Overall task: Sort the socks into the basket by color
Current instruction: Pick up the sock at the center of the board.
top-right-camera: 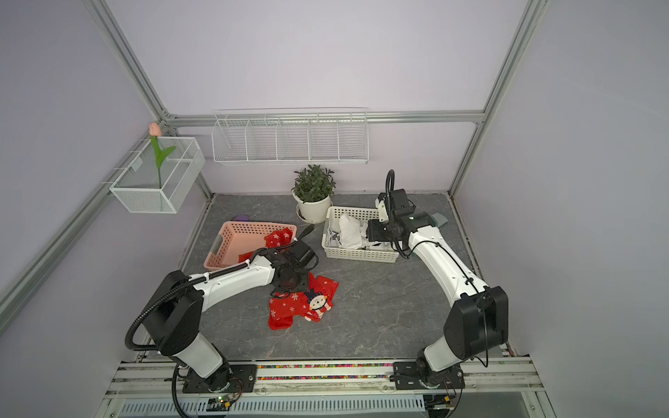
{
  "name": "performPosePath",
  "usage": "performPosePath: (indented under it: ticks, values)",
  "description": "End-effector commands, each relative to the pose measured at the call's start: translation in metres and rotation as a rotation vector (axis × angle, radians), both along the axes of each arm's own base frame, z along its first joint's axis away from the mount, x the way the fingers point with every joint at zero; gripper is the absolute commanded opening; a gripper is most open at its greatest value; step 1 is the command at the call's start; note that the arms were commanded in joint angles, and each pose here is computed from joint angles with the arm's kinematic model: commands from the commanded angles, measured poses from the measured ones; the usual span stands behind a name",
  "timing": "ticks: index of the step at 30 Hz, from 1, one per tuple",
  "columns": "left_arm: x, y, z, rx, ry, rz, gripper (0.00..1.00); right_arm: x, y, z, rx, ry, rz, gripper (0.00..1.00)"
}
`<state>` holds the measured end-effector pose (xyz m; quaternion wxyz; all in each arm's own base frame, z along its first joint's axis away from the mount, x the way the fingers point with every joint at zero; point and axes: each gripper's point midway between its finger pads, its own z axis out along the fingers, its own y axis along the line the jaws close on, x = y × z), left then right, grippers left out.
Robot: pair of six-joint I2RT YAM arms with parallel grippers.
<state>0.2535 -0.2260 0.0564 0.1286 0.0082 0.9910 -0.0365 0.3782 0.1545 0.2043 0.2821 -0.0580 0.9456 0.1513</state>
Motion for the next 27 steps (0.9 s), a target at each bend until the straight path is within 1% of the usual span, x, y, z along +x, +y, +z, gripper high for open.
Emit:
performPosePath:
  ticks: [1,11,17,23,27]
  values:
    - [-0.001,0.002,0.002,-0.009,0.001,0.024,0.57,-0.001,0.004,0.001,0.004,0.008,0.013,0.56]
    - [0.012,-0.013,-0.005,-0.01,0.008,-0.001,0.56,-0.002,0.002,0.002,-0.007,0.002,0.011,0.56]
    - [0.024,-0.018,-0.004,-0.013,0.007,-0.01,0.51,-0.002,0.002,0.0,-0.008,0.007,0.012,0.56]
    - [0.029,-0.019,-0.006,-0.007,0.01,-0.016,0.44,-0.001,0.002,0.002,-0.01,0.005,0.011,0.56]
    - [0.031,-0.022,-0.006,-0.012,0.011,-0.02,0.32,0.0,0.002,0.001,-0.01,0.008,0.011,0.56]
